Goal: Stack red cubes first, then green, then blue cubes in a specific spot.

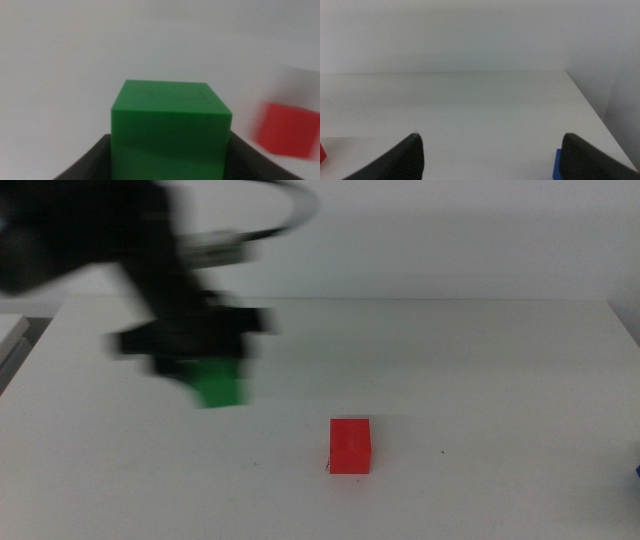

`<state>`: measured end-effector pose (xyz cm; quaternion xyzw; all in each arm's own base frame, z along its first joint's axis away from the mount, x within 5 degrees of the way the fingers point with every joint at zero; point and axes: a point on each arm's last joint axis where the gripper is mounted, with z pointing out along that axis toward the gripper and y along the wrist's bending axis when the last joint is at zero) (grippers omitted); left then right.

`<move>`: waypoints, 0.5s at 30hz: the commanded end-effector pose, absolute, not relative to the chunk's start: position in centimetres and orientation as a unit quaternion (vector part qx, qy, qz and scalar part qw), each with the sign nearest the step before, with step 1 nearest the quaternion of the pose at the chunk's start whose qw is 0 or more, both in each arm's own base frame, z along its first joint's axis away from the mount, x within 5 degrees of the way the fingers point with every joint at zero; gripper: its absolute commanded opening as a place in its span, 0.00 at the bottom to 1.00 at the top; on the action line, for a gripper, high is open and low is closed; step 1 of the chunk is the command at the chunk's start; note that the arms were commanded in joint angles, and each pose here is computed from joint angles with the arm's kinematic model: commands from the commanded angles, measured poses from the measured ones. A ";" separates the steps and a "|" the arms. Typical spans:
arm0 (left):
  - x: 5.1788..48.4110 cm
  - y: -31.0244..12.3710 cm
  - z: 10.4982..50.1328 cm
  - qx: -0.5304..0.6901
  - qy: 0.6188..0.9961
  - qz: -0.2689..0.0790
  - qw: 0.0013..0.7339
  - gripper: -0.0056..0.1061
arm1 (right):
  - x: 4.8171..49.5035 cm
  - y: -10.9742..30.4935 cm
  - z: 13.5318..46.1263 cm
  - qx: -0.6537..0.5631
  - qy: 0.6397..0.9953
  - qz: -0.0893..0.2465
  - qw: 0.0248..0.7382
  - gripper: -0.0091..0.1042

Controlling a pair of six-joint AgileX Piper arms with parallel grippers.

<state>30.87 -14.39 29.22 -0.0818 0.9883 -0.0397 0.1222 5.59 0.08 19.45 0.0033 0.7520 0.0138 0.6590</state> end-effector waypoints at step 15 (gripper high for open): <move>31.4 -29.2 25.6 -0.013 0.994 -0.041 0.102 0.21 | 5.6 0.0 19.4 0.001 0.749 0.005 0.663 0.90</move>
